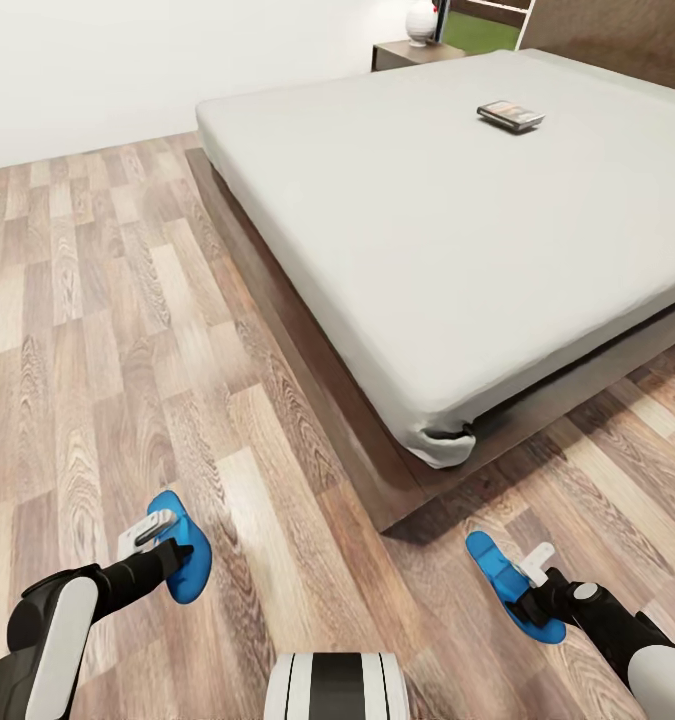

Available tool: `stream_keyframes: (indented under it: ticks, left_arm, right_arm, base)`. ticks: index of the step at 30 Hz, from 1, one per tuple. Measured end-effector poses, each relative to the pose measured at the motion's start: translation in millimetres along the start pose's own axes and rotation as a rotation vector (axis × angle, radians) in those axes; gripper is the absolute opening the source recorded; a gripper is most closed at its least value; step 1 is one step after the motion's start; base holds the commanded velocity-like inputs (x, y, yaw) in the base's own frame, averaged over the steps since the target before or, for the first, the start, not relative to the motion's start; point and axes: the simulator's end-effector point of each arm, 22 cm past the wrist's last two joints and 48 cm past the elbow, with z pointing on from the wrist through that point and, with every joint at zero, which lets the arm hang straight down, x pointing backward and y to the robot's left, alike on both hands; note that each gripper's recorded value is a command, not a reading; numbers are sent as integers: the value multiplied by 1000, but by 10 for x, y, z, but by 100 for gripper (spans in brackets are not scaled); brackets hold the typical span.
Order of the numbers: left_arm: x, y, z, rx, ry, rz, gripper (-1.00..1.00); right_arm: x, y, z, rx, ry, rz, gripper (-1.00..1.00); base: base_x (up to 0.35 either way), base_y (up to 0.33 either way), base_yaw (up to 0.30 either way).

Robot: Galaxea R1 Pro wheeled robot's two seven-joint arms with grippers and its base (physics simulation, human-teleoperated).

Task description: In the bedroom, move the book from the bed onto either nightstand, and place the two sandals side by side next to the bed.

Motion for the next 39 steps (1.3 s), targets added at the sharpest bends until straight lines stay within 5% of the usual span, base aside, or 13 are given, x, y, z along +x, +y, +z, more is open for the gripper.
stream_keyframes:
  ticks: [9,10,27,33,39]
  left_arm:
    - [5,-23,2,4,1,4,-100]
    - [7,-26,2,5,1,5,-100]
    - [20,-51,8,10,1,6,-100]
    - [150,-264,51,47,12,36,-100]
    - [189,-302,66,41,14,51,-100]
  right_arm:
    - [0,1,0,0,0,-1,-100]
    - [0,1,0,0,0,-1,100]
    - [-9,2,-1,-1,-2,-4,100]
    - [-650,-98,-202,-47,-171,-24,100]
    - [-895,-229,-565,-57,-276,70,100]
  base:
    - [0,0,0]
    - [0,0,0]
    - [0,0,0]
    - [-23,-12,0]
    - [-162,-120,0]
